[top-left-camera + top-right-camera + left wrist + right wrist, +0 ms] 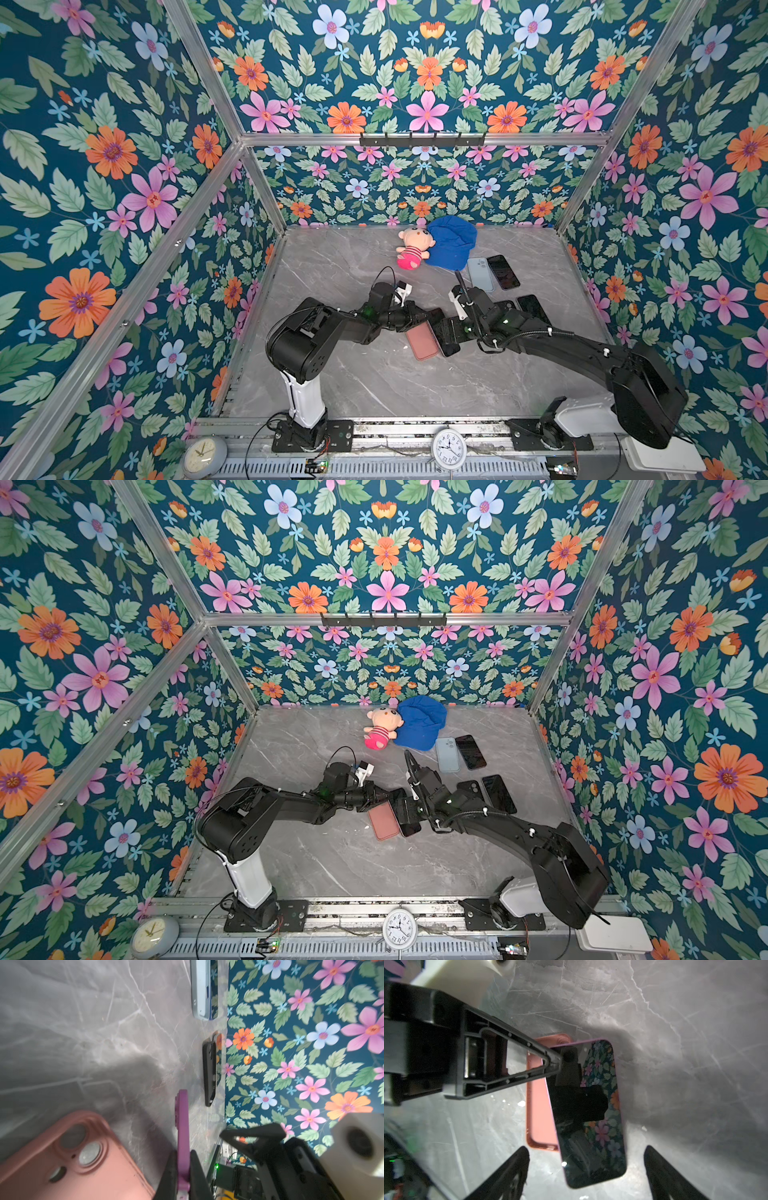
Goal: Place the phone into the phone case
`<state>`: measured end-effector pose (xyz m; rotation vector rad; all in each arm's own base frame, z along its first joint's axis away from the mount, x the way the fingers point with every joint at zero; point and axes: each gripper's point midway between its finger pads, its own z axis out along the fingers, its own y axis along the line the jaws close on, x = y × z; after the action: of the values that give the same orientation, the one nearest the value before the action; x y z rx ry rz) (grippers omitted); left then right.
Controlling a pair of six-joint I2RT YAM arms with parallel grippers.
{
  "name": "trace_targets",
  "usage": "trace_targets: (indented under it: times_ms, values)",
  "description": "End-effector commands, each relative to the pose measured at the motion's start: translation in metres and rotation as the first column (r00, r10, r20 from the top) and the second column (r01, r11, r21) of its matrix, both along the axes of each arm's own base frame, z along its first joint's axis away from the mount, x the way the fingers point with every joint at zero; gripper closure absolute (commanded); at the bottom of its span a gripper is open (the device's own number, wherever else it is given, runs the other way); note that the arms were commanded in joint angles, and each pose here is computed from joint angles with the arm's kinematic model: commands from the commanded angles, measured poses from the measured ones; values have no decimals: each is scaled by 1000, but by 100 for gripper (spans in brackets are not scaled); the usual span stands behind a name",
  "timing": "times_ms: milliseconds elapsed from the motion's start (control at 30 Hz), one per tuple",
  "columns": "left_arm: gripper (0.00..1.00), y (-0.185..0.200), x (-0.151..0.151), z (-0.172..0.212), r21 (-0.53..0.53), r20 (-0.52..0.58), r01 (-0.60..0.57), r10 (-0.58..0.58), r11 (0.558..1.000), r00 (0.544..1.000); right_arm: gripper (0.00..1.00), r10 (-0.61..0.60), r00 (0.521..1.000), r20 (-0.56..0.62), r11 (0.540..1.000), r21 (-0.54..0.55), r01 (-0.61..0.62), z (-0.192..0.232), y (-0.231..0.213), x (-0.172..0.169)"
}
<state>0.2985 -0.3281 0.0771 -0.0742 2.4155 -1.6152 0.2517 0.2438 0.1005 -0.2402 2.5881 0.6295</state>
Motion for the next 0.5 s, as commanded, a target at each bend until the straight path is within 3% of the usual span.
trace_targets:
  times_ms: [0,67,133,467]
  values:
    - [100,-2,14,26,-102,37,-69,74,992,997,14,-198,962,-187,952,198,234,9,5,-12]
    - [100,-1,18,33,-145,30,-106,112,984,993,14,-255,936,-244,888,324,326,19,7,-12]
    - [100,0,23,39,-189,18,-139,145,972,989,15,-277,916,-291,795,465,388,27,9,-9]
    - [100,7,26,63,-303,-10,-210,217,929,976,21,-372,847,-379,527,665,529,32,-25,-5]
